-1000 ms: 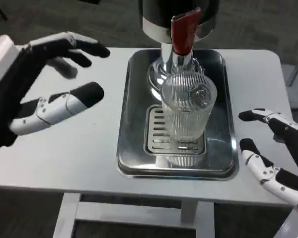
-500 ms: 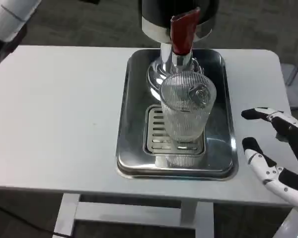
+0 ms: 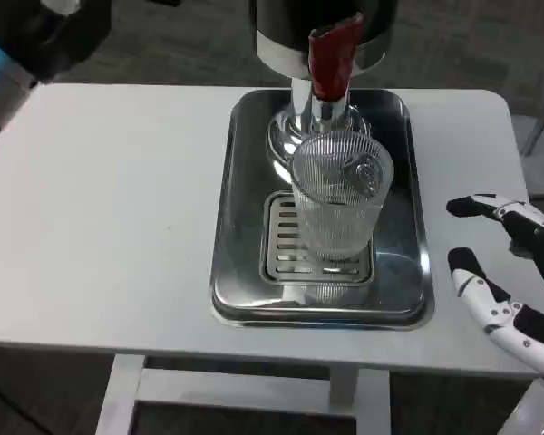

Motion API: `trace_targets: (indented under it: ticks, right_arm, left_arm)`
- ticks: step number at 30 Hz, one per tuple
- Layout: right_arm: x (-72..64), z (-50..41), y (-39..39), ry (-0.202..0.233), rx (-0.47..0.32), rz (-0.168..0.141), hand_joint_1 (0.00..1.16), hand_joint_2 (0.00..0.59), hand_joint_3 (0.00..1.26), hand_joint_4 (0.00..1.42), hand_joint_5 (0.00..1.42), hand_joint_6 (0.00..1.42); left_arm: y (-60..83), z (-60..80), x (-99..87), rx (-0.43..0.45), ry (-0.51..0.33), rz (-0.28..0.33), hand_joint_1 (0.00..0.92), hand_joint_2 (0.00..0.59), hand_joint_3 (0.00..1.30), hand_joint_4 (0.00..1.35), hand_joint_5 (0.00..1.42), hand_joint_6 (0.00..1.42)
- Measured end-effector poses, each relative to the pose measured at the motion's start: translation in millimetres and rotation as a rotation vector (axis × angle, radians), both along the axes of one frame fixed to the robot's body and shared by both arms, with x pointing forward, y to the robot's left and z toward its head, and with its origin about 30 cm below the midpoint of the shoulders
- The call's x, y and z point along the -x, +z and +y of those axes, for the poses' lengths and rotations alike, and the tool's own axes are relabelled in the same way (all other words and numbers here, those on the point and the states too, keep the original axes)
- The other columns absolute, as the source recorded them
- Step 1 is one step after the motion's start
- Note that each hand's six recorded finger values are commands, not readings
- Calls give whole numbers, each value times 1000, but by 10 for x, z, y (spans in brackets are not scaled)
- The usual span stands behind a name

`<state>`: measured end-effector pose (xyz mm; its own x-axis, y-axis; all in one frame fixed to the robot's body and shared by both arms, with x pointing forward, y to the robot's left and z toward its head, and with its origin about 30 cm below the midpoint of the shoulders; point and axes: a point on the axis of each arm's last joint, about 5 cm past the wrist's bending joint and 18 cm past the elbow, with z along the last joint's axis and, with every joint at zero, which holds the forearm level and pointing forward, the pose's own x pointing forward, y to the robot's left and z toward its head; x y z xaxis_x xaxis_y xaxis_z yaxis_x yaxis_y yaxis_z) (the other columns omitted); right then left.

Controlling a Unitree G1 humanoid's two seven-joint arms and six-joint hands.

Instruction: Grasp the cup under the faucet to collect the drink, then remove the cup.

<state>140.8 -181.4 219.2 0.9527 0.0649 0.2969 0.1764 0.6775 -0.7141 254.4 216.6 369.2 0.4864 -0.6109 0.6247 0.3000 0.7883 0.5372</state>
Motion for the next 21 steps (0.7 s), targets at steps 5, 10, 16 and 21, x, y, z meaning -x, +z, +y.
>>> trace_targets:
  ticks: [5, 10, 16, 21]
  right_arm:
    - [1, 0, -2, -2, -4, 0, 453, 489, 282, 161, 97, 230]
    - [4, -2, -5, -4, -5, 2, 453, 489, 282, 170, 97, 230]
    - [18, -11, -4, -9, -6, 2, 453, 489, 284, 173, 97, 230]
    - [20, -14, -4, -4, -14, 3, 453, 489, 289, 174, 97, 230]
  left_arm:
    - [-95, -53, -111, -34, -36, 76, 0, 49, 237, 189, 292, 357]
    - [-156, -115, -161, -83, -59, 108, 0, 34, 221, 158, 256, 303]
    - [-211, -141, -183, -104, -89, 132, 0, 20, 205, 134, 229, 257]
    - [-280, -128, -194, -109, -92, 167, 0, 22, 196, 130, 214, 244]
